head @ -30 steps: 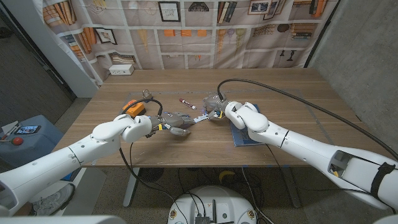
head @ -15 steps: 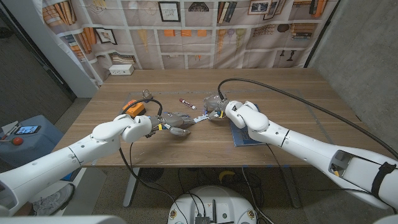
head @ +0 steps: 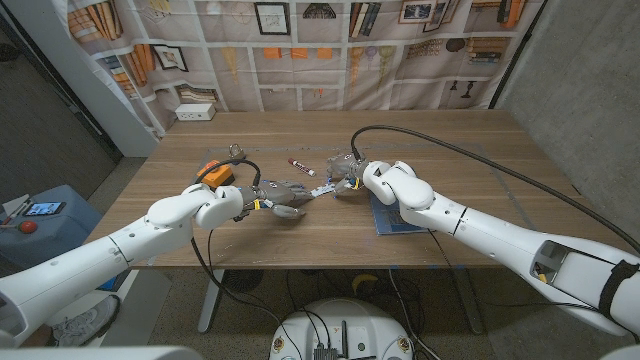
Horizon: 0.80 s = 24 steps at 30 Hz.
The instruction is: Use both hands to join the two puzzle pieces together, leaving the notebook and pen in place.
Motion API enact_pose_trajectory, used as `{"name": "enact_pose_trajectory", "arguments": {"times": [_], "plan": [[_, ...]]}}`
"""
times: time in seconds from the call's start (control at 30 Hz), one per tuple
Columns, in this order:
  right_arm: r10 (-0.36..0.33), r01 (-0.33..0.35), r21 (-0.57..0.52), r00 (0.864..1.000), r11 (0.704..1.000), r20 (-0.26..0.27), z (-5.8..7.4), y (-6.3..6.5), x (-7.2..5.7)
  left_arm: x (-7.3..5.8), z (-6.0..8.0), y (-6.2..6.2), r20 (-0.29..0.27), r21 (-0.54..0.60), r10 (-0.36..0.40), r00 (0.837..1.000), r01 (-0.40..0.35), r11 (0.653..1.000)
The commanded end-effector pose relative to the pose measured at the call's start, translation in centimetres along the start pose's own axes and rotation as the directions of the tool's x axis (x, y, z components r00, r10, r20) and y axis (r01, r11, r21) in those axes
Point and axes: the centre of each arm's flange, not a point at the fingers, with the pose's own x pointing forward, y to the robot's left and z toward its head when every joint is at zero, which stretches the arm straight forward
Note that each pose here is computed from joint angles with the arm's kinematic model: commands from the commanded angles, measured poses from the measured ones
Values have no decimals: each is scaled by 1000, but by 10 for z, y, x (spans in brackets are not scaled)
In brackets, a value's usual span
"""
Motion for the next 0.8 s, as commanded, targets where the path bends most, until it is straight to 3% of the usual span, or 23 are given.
{"name": "enact_pose_trajectory", "arguments": {"times": [0.03, 0.8], "plan": [[12, -12, 15, 1000, 1000, 13, -3, -3, -1, -1, 0, 3, -4, 9, 2, 1000, -2, 1000], [-37, 33, 127, 999, 991, 25, -20, 1, -7, 0, -1, 5, -4, 19, 0, 1000, 0, 1000]]}}
